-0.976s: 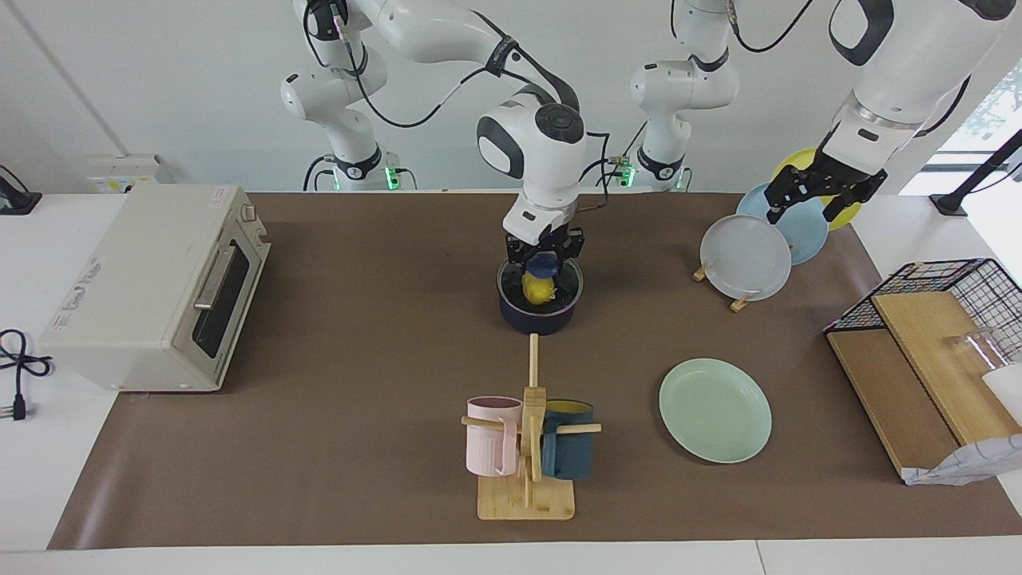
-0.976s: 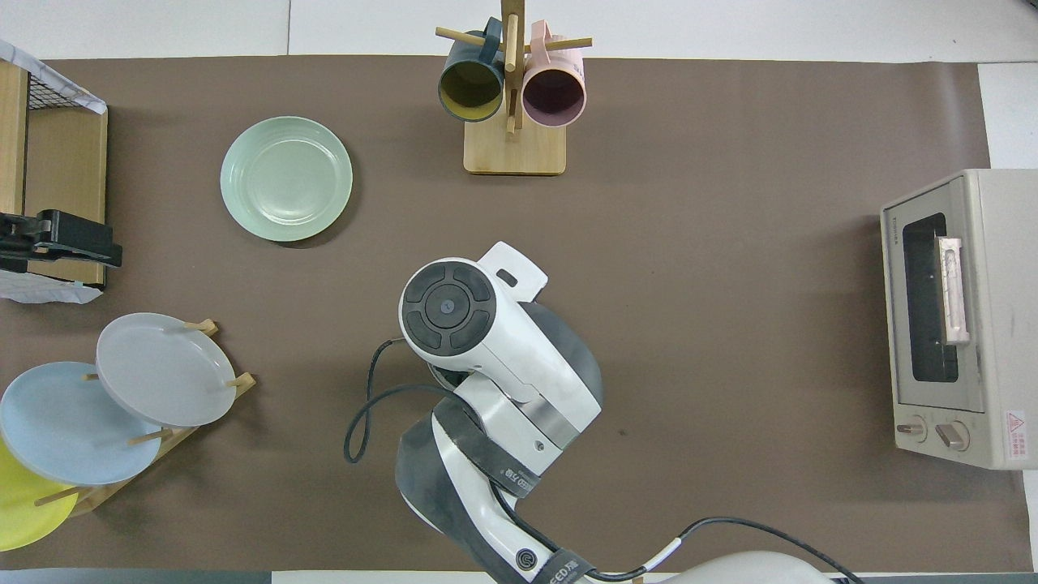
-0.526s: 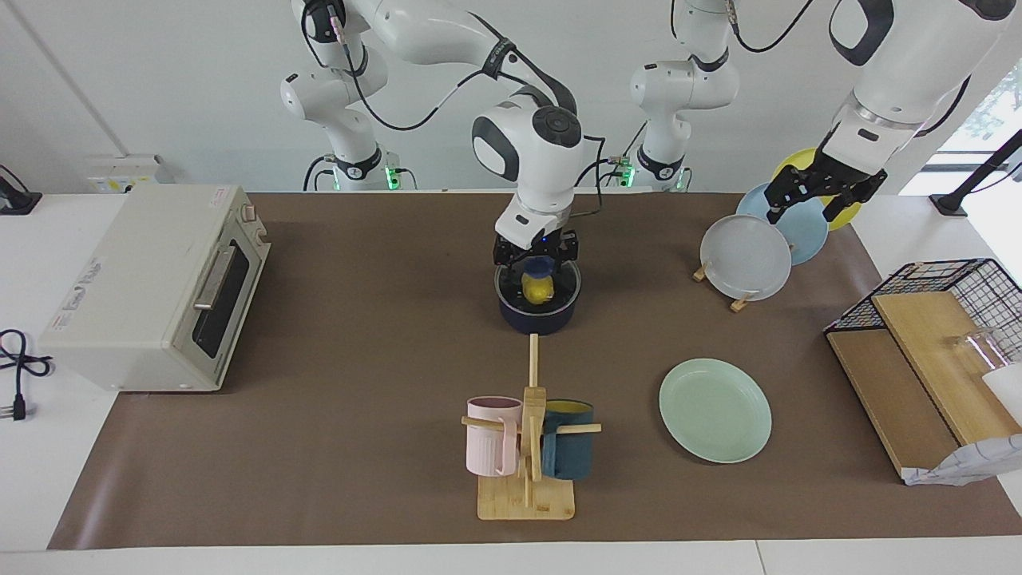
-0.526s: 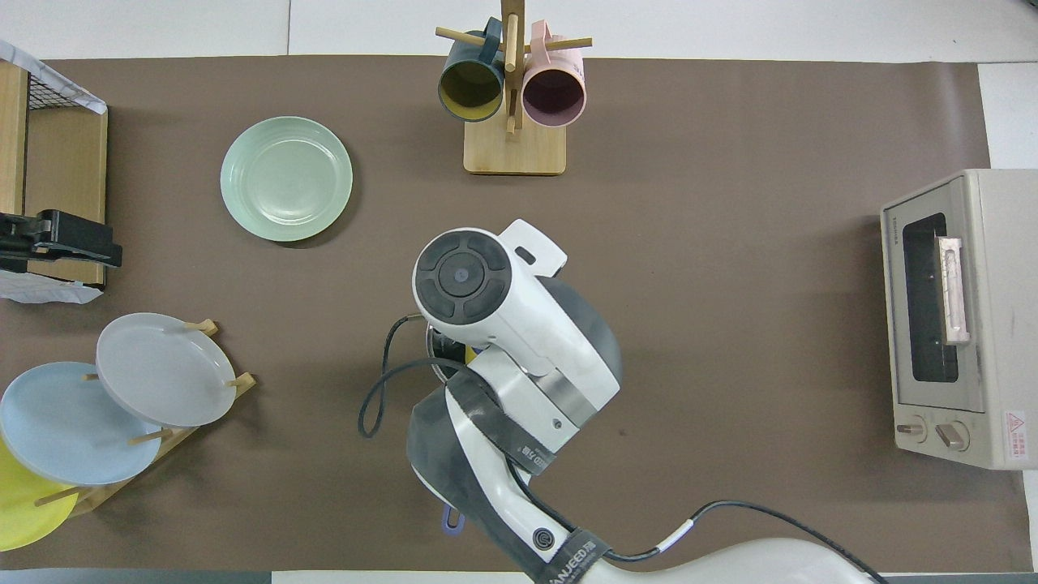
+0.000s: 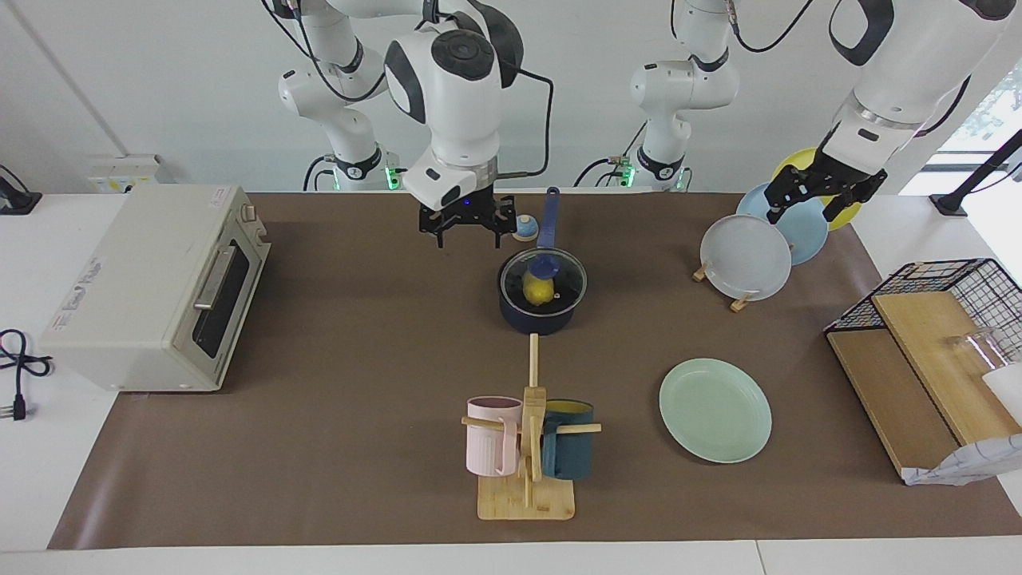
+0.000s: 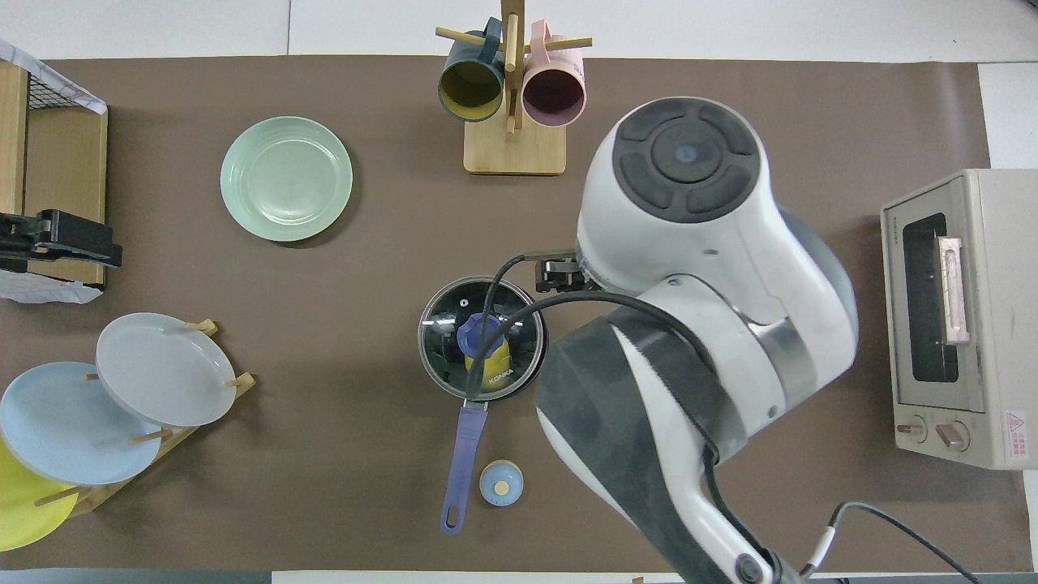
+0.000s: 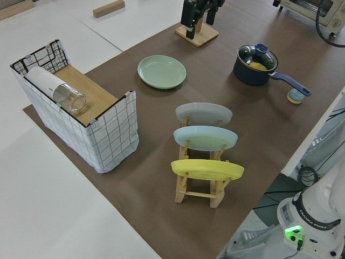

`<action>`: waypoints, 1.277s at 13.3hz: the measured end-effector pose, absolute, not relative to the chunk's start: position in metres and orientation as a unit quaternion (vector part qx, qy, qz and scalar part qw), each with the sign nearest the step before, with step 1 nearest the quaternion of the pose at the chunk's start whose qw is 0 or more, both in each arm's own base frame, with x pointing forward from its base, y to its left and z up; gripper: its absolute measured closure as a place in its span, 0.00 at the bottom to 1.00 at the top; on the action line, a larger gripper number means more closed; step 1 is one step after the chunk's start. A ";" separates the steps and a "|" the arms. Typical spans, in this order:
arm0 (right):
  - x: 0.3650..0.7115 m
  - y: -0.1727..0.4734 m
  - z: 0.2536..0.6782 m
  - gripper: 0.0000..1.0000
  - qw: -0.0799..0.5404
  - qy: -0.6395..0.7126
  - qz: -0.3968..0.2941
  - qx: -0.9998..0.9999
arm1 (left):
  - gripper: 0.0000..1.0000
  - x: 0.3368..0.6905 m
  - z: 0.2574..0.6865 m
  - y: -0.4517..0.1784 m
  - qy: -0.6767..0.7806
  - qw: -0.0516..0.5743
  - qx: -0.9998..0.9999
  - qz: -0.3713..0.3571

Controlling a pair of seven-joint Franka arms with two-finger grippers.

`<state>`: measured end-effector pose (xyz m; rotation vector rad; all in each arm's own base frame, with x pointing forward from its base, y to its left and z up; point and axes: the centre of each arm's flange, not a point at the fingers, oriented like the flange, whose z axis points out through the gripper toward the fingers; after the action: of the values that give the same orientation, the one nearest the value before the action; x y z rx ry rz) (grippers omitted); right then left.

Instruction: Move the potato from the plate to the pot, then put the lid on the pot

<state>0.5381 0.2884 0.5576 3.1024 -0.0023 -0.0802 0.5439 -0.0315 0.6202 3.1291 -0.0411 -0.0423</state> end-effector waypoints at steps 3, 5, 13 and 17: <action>0.537 0.227 0.594 0.00 0.020 0.020 -0.034 0.999 | 0.00 0.544 0.620 -0.032 -0.013 0.006 1.000 -0.014; 0.539 0.192 0.605 0.00 0.020 0.030 -0.040 0.999 | 0.00 0.544 0.620 -0.032 -0.013 0.006 1.000 -0.014; 0.535 0.071 0.613 0.00 0.023 0.016 -0.043 0.999 | 0.00 0.544 0.620 -0.032 -0.013 0.006 1.000 -0.013; 0.536 0.048 0.607 0.00 0.021 0.023 -0.044 0.999 | 0.00 0.544 0.620 -0.032 -0.013 0.006 1.000 -0.013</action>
<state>0.5365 0.0477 0.6074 3.0957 0.0725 -0.1376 0.5438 -0.0315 0.6204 3.1291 -0.0404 -0.0419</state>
